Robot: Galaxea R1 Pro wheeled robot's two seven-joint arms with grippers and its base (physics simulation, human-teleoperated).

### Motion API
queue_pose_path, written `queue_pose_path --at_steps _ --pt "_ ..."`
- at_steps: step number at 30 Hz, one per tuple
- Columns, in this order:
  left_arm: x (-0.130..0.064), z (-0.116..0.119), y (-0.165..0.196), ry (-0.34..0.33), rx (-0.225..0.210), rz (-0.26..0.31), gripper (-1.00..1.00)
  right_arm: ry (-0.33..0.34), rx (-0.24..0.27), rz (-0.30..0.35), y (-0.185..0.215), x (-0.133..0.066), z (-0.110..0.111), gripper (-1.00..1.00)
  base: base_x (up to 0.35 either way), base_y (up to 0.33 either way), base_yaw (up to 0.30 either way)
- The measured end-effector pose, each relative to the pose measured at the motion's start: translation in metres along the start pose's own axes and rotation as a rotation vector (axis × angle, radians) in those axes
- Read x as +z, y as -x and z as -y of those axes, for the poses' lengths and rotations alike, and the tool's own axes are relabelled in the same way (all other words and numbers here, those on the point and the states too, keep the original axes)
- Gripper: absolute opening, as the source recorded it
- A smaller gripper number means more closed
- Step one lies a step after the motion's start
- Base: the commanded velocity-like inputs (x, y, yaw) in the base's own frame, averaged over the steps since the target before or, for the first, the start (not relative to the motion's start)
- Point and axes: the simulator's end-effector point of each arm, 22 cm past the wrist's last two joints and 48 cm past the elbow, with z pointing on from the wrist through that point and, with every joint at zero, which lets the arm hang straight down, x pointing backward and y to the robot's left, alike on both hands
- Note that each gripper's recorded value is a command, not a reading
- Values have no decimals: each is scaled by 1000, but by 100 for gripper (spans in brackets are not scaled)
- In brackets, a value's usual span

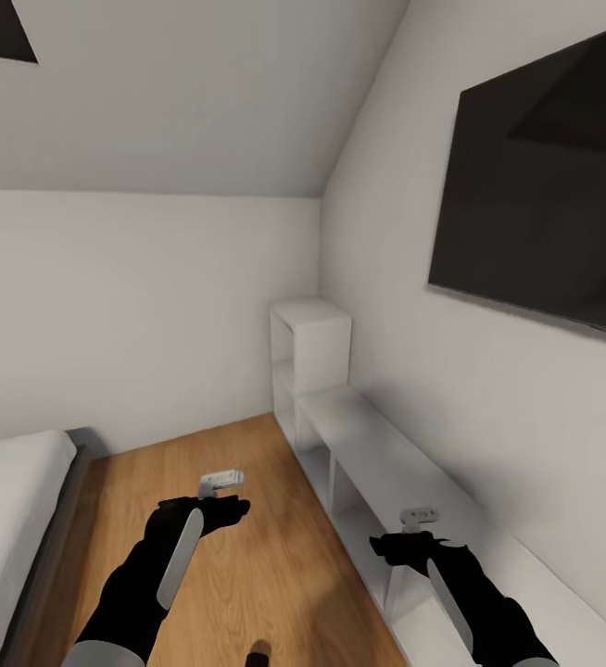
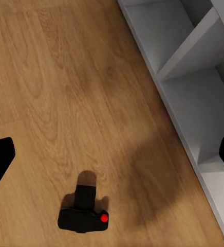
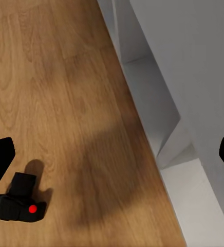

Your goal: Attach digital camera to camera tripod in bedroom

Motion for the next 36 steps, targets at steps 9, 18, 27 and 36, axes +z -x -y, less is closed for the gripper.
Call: queue_pose_path --at_steps 9,18,27,36 --pt "11 -4 -14 2 0 1 100 11 5 1 -14 11 0 100 0 0 0" --pt "23 -8 -28 2 1 0 100 16 1 0 -29 22 -2 100 0 0 0" --pt "36 -14 -46 5 0 -8 100 20 0 4 -44 33 -1 100 0 0 0" --pt "49 -17 -63 -4 -7 -15 100 21 0 3 -60 44 0 100 0 0 0"
